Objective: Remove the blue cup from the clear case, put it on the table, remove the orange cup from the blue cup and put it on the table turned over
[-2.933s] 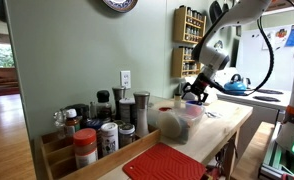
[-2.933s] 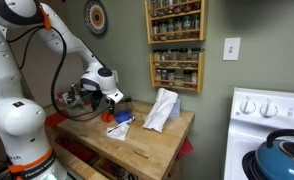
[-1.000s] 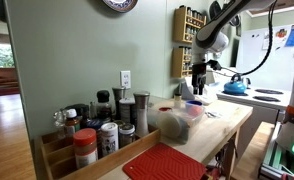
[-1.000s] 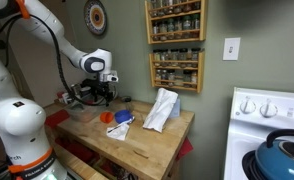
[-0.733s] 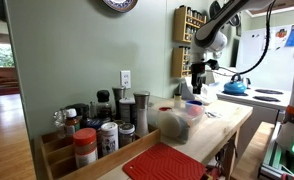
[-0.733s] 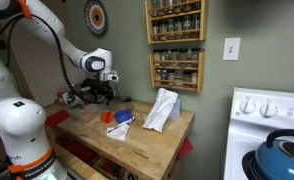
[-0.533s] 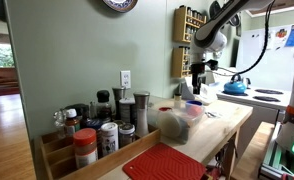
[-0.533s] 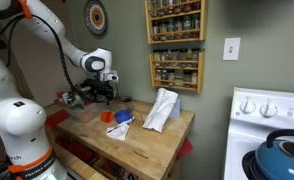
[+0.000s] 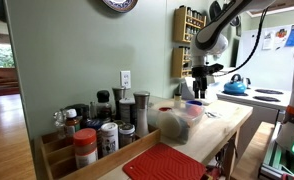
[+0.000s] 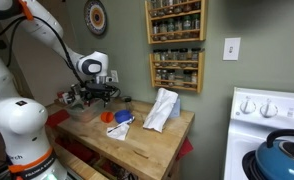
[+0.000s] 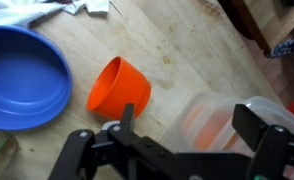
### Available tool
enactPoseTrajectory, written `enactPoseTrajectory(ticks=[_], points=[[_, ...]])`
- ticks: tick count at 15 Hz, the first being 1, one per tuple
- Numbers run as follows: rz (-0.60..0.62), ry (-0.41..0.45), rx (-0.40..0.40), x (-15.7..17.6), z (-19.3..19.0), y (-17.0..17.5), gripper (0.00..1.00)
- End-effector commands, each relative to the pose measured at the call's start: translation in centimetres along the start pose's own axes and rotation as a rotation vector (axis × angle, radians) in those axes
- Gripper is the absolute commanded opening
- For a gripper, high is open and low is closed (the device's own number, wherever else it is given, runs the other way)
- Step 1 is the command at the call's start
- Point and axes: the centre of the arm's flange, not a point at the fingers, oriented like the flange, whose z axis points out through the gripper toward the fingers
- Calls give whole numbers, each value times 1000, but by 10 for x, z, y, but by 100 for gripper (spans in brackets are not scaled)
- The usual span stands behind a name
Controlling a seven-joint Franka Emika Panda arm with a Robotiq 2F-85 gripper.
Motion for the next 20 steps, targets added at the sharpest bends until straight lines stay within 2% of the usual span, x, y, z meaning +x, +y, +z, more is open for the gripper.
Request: enactPoseTrajectory(ticks=[1,6,9,10,12,20], points=[[-203,-8,2,-19,20,-10,100],[-468,-16,-18,-16,32,-17,100],[-603,4,-87,-9,35,-16,100],[-515,-7,-42,-5,26,-13,100],[-560,4,-69,-3,27,-14,100],[-651,26,-80,-3,46,-2,100]])
